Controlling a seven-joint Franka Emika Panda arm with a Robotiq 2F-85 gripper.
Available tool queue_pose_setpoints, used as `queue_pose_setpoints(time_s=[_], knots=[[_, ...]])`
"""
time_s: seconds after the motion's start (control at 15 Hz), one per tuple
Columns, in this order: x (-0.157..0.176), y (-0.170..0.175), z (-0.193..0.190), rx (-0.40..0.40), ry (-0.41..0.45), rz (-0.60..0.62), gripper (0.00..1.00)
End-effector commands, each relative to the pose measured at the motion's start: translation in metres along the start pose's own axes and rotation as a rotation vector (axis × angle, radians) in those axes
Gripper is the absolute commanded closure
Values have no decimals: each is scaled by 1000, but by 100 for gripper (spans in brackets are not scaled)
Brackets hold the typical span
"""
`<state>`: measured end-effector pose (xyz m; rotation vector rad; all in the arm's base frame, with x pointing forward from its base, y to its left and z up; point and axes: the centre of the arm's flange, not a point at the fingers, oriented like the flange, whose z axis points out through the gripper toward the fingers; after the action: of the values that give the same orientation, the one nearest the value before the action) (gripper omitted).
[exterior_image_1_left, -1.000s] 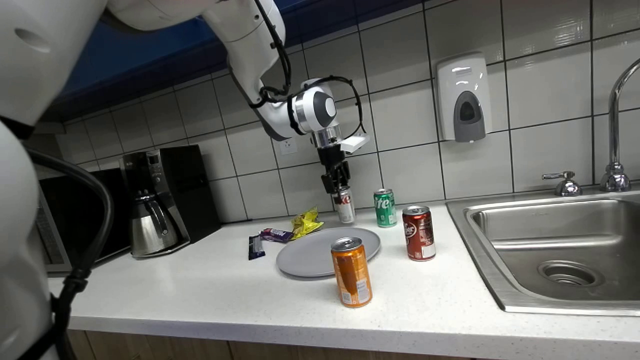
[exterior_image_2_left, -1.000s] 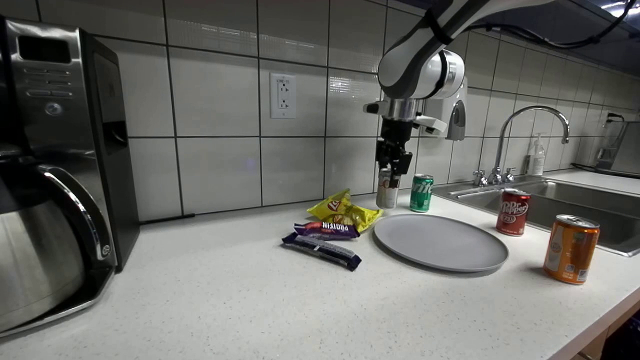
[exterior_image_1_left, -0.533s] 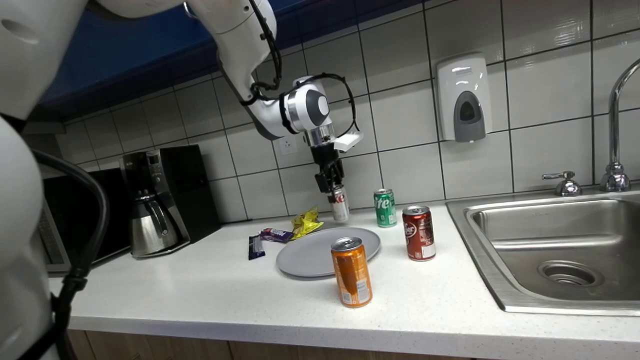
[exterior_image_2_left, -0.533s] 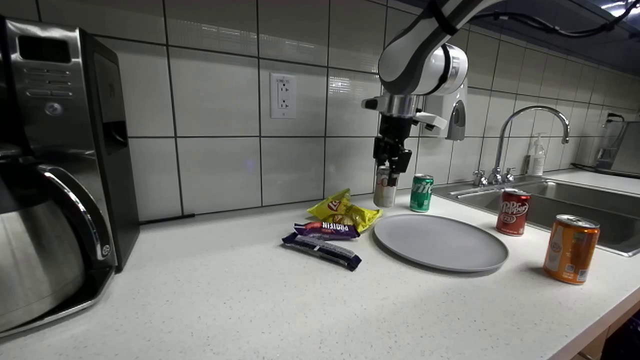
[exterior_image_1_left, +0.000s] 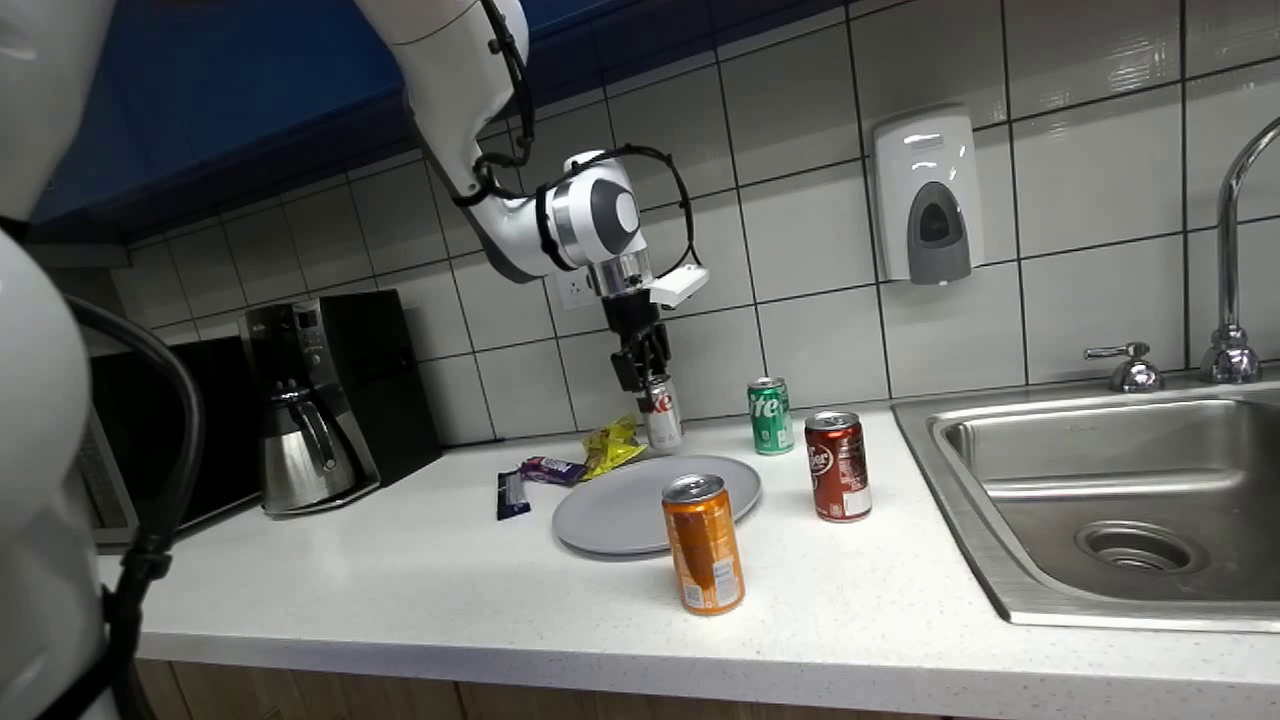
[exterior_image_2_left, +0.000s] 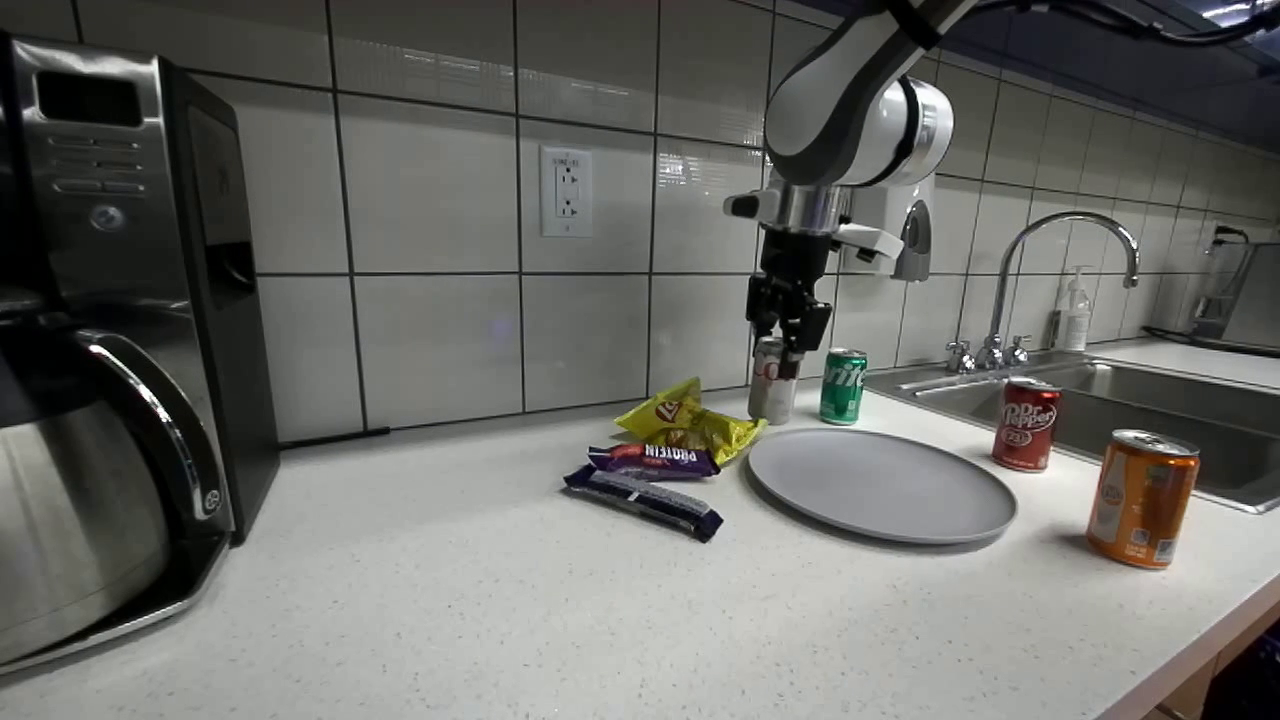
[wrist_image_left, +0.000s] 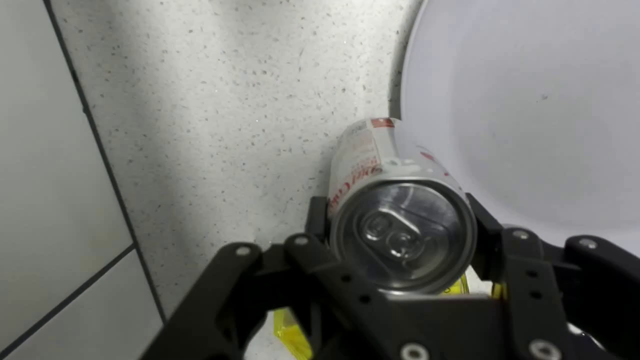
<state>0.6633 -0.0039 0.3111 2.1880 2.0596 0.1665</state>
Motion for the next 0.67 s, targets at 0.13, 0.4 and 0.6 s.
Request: queue_pose_setpoints(time_s=[0.13, 0.4, 0.6], knots=[[20, -37, -24, -17, 1, -53, 61], [33, -49, -27, -12, 2, -62, 61], [33, -54, -24, 3, 8, -52, 61]])
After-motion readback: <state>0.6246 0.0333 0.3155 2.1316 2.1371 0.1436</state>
